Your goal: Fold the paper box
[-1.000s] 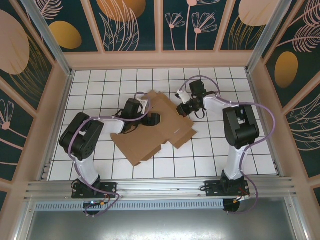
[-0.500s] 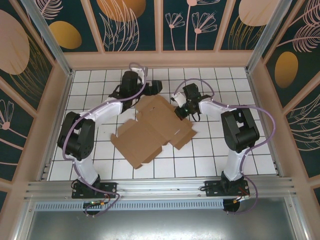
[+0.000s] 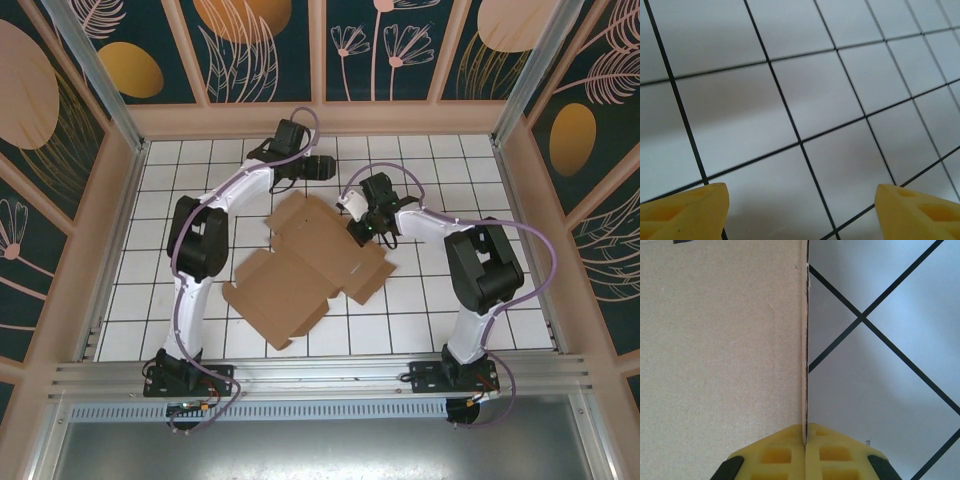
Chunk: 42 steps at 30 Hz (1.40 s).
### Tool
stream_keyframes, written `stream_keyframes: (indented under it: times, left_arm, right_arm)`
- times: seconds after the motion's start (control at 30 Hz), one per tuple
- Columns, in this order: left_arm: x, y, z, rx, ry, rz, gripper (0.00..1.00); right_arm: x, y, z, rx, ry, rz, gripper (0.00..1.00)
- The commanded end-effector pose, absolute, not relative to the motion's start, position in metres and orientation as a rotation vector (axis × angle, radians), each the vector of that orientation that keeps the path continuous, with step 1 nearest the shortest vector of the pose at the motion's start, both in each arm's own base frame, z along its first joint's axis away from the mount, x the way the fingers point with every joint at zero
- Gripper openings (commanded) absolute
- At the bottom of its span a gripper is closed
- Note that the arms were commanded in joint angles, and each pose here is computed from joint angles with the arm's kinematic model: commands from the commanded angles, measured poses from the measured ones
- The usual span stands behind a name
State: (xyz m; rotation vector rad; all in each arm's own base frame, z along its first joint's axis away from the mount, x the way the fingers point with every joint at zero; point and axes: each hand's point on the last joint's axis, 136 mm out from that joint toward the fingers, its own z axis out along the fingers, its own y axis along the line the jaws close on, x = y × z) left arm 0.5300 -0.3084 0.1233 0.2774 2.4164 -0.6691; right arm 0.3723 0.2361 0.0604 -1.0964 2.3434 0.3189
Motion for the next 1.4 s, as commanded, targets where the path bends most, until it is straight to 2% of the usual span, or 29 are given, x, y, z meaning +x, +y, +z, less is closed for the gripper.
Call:
stream_keyframes:
  times: [0.0,0.07,0.2,0.47,0.73,0.87,1.1,1.37]
  left_arm:
    - [0.515,-0.314,0.112,0.328,2.512,-0.722,0.7]
    - [0.507,-0.321,0.111,0.352,2.525,-0.792,0.56]
    - [0.492,-0.328,0.107,0.37,2.554,-0.895,0.5]
    - [0.471,-0.319,0.082,0.378,2.63,-0.885,0.53]
    - [0.46,-0.311,0.084,0.355,2.651,-0.864,0.54]
    - [0.458,-0.316,0.086,0.296,2.668,-0.919,0.5]
    - [0.461,-0.315,0.096,0.221,2.664,-0.909,0.57]
    - [0.454,-0.32,0.096,0.194,2.678,-0.955,0.53]
  right_arm:
    - [0.375,0.238,0.074,-1.111,2.286,0.3,0.0]
    - [0.376,0.238,0.073,-1.107,2.29,0.295,0.0]
    - [0.378,0.237,0.071,-1.096,2.303,0.284,0.0]
    - [0.381,0.234,0.072,-1.078,2.311,0.25,0.0]
    - [0.381,0.232,0.069,-1.072,2.313,0.244,0.0]
    - [0.382,0.232,0.07,-1.071,2.313,0.242,0.0]
    - [0.383,0.229,0.068,-1.065,2.322,0.215,0.0]
    - [0.384,0.23,0.065,-1.064,2.328,0.218,0.0]
